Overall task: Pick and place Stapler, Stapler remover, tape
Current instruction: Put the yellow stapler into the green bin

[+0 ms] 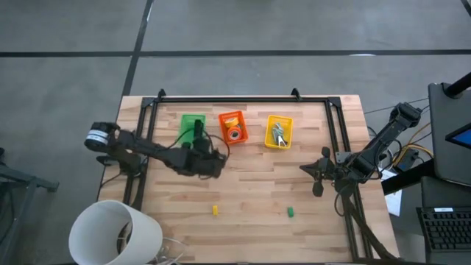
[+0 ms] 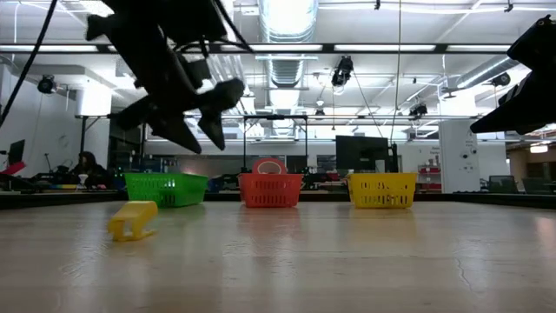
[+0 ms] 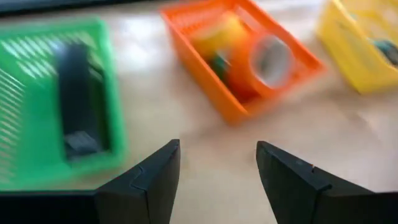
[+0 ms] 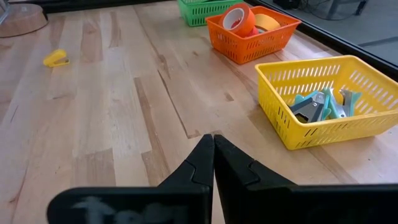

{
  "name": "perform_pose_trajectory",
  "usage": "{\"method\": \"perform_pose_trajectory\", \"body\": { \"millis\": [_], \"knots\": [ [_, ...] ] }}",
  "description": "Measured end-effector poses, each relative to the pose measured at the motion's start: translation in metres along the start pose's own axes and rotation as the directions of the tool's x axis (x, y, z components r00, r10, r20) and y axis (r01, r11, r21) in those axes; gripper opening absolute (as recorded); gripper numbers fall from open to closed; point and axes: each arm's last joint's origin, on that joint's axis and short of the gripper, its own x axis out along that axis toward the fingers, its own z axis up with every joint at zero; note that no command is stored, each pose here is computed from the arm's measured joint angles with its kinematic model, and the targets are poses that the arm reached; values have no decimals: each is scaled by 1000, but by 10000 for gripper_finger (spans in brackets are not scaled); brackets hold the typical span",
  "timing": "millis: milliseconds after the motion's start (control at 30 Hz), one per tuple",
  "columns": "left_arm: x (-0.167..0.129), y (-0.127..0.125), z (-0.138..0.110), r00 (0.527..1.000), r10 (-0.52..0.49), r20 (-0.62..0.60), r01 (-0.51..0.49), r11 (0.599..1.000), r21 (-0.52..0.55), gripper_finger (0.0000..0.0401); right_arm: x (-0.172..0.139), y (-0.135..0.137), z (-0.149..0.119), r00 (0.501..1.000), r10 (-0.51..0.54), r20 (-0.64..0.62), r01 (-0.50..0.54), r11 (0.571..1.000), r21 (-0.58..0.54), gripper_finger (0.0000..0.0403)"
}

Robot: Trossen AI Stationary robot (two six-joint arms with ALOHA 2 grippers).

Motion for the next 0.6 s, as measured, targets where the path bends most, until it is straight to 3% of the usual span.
{"method": "perform_pose_trajectory", "body": {
  "millis": [367, 600],
  "knots": [
    [-69, -23, -55, 935, -308, -177, 284, 947, -149, 214, 0, 0, 0, 1000, 0, 0, 0, 1000, 0, 8],
    [-101, -33, -84, 833, -462, -304, 380, 878, -292, 213, 0, 0, 0, 1000, 0, 0, 0, 1000, 0, 8]
  ]
}}
